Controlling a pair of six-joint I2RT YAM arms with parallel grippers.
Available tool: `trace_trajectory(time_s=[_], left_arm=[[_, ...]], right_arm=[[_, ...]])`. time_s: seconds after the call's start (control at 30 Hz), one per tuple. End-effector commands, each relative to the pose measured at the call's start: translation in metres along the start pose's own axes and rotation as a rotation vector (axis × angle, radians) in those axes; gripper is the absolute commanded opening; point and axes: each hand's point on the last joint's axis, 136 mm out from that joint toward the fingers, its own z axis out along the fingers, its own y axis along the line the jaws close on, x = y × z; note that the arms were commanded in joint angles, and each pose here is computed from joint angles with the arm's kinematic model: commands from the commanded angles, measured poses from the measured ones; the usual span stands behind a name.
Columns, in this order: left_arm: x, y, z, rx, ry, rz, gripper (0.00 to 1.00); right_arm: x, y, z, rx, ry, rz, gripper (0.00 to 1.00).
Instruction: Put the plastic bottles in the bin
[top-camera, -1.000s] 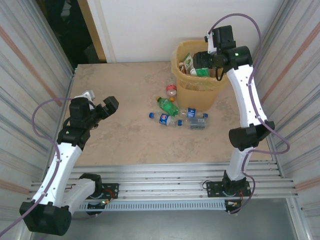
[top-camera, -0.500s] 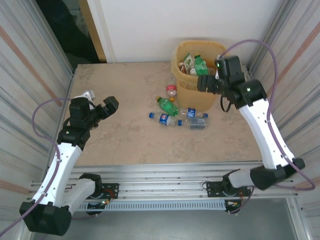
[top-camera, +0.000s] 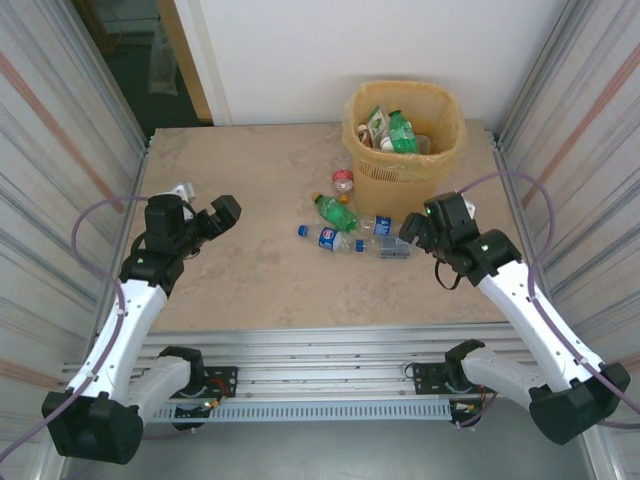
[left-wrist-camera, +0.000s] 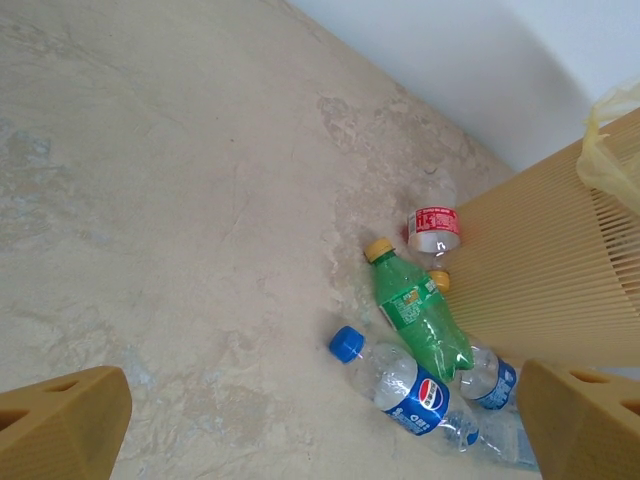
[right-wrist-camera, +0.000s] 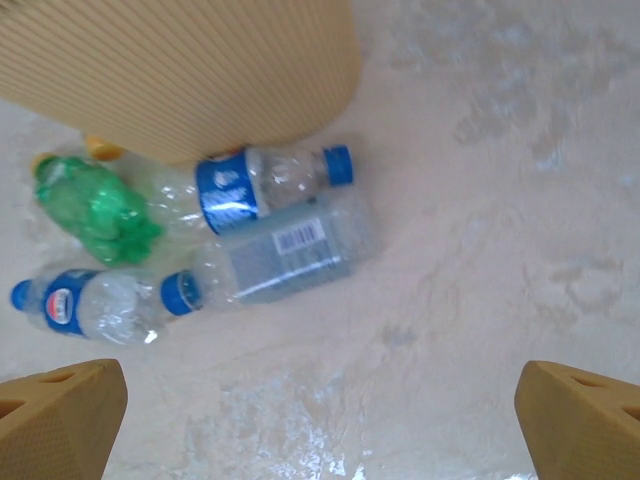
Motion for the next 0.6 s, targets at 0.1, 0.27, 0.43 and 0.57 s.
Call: trace_trajectory(time_s=[0.1,0.27,0.43,0.57], left_arm=[[-0.005,-0.003,0.005,0.025,-0.011,0.001,0.99],[-0.004,-0.002,0.009,0.022,0.000,-0.005,0.99],[-0.002,0.000,0.012,0.014,0.007,-0.006,0.99],[-0.001,0.002,0.012,0.006,0.009,-0.002,0.99]], right_arm=[[0.028,0.000,0.026,-0.021,0.053,0.176,0.98],[0.045,0.006,0.047,0.027,0.098,0.165,0.98],[0.058,0.018,0.067,0.065,0.140,0.142,0.98],[0.060,0.023,0.080,0.107,0.143,0.129,0.98]])
